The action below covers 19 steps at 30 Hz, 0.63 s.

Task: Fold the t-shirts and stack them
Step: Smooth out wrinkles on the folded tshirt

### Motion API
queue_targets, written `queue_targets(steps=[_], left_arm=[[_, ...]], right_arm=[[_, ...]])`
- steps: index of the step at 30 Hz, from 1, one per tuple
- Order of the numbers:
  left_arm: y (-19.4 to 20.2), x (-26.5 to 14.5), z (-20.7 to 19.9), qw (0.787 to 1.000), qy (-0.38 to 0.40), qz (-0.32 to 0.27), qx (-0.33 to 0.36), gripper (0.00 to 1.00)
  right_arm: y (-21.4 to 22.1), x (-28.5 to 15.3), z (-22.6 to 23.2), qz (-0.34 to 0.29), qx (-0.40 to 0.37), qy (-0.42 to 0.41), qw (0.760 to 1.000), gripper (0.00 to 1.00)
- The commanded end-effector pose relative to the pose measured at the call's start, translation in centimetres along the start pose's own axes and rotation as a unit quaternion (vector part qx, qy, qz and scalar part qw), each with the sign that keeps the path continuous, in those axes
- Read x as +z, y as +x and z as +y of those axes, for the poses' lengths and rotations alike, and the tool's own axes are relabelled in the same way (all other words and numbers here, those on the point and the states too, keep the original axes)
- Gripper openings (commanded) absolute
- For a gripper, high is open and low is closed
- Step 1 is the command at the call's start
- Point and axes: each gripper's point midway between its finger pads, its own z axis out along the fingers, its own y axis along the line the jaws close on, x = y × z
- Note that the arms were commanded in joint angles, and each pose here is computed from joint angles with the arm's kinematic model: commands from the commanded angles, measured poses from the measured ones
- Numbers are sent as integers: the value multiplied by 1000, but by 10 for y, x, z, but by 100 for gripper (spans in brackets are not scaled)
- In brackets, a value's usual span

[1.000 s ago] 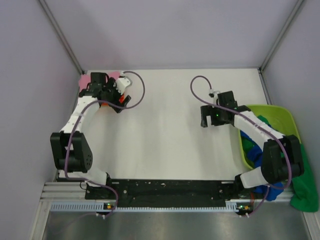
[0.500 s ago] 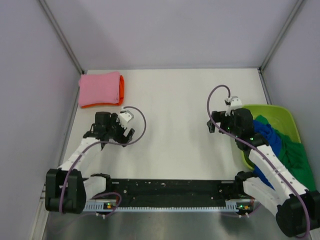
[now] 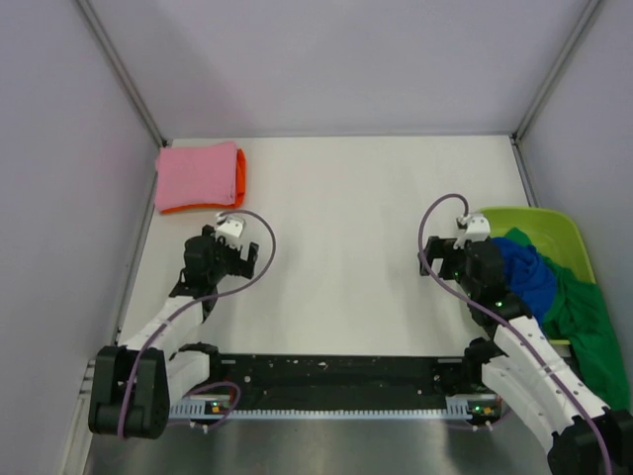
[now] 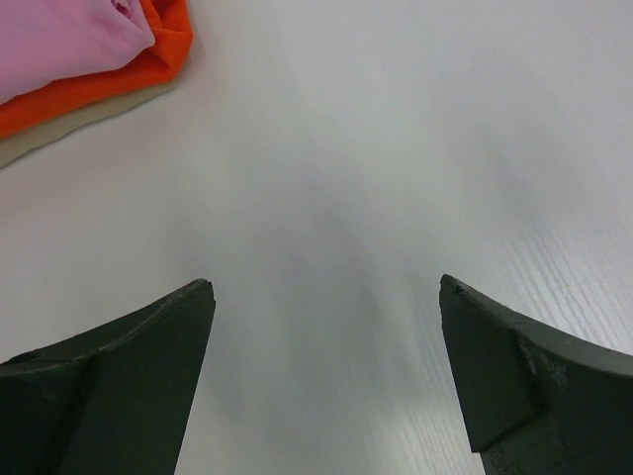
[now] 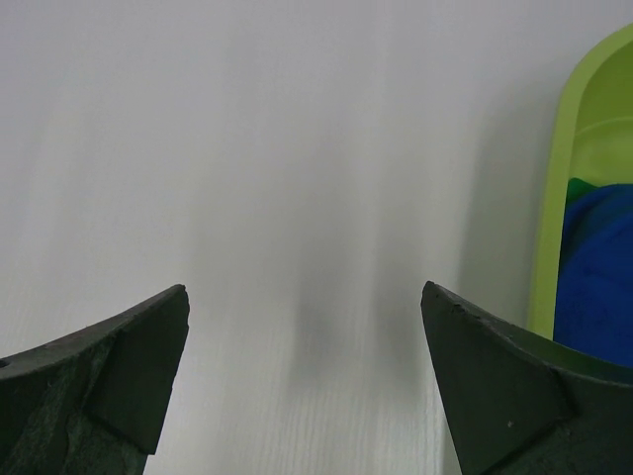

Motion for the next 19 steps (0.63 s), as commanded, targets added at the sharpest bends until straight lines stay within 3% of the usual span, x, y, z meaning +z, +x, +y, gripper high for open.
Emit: queue_targets(steps=[1,19], left_arm=[[-18,3,12,999,-31,-37,-13,99],[-15,3,14,999,-36,-32,-11,99]], right_arm=[[-24,1,-1,-49,11,8,999,99],[-23,2,-2,-51,10,9,999,99]])
